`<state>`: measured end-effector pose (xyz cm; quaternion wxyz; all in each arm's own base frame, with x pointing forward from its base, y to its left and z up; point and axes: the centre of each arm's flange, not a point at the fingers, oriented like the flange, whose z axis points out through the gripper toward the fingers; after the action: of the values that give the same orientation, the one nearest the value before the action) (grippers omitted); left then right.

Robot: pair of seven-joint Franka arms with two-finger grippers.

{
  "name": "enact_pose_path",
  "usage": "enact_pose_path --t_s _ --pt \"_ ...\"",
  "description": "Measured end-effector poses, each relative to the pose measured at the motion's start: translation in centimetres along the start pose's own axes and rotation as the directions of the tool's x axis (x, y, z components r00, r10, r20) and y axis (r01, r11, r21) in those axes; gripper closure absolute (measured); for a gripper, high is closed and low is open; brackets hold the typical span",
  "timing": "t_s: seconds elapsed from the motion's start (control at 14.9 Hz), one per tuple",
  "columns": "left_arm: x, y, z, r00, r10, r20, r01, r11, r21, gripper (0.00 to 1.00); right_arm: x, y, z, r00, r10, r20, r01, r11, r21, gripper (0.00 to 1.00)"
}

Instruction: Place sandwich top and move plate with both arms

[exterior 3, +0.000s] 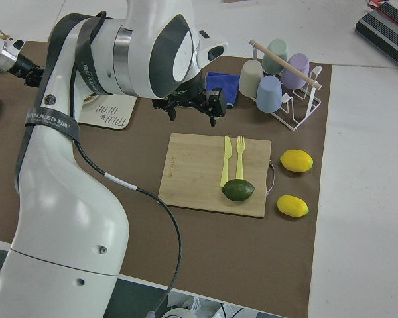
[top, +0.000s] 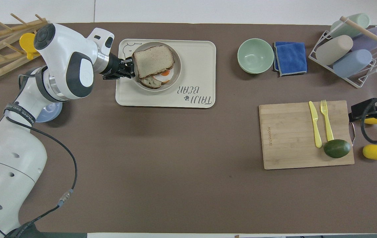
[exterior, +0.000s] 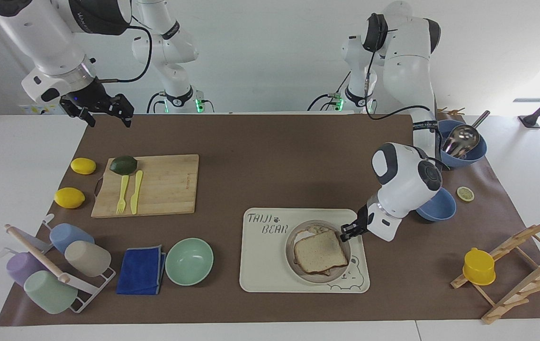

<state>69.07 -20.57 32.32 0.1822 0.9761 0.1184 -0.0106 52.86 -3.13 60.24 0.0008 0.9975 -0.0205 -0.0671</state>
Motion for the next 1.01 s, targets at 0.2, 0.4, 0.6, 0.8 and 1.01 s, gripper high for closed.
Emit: enact_pose_path --t_s 0.2,0.4,0.6,0.8,1.01 --pt "0.2 -0.1 -1.2 1.0 0.005 -0.01 -0.005 1.0 0.001 0.46 0.0 0.0 0.0 1.0 0.0 0.0 0.0 1.0 0.0 0.0" --pt "0.6 -1.1 -5.5 1.0 0.001 -0.022 -0.001 1.0 0.01 0.15 0.0 0.0 0.0 1.0 0.0 0.0 0.0 1.0 0.0 0.0" --pt "0.3 -3.8 -13.7 0.999 0.022 -0.034 -0.018 0.995 0.097 0.0 0.0 0.0 0.0 1.0 0.0 0.0 0.0 1.0 0.0 0.0" --pt "-2.3 -4.5 -21.2 0.997 0.067 -0.034 -0.06 0.981 0.187 0.0 0.0 0.0 0.0 1.0 0.0 0.0 0.0 1.0 0.0 0.0" --pt "-5.7 -4.4 -26.8 0.99 0.14 -0.009 -0.134 0.962 0.237 0.0 0.0 0.0 0.0 1.0 0.0 0.0 0.0 1.0 0.0 0.0"
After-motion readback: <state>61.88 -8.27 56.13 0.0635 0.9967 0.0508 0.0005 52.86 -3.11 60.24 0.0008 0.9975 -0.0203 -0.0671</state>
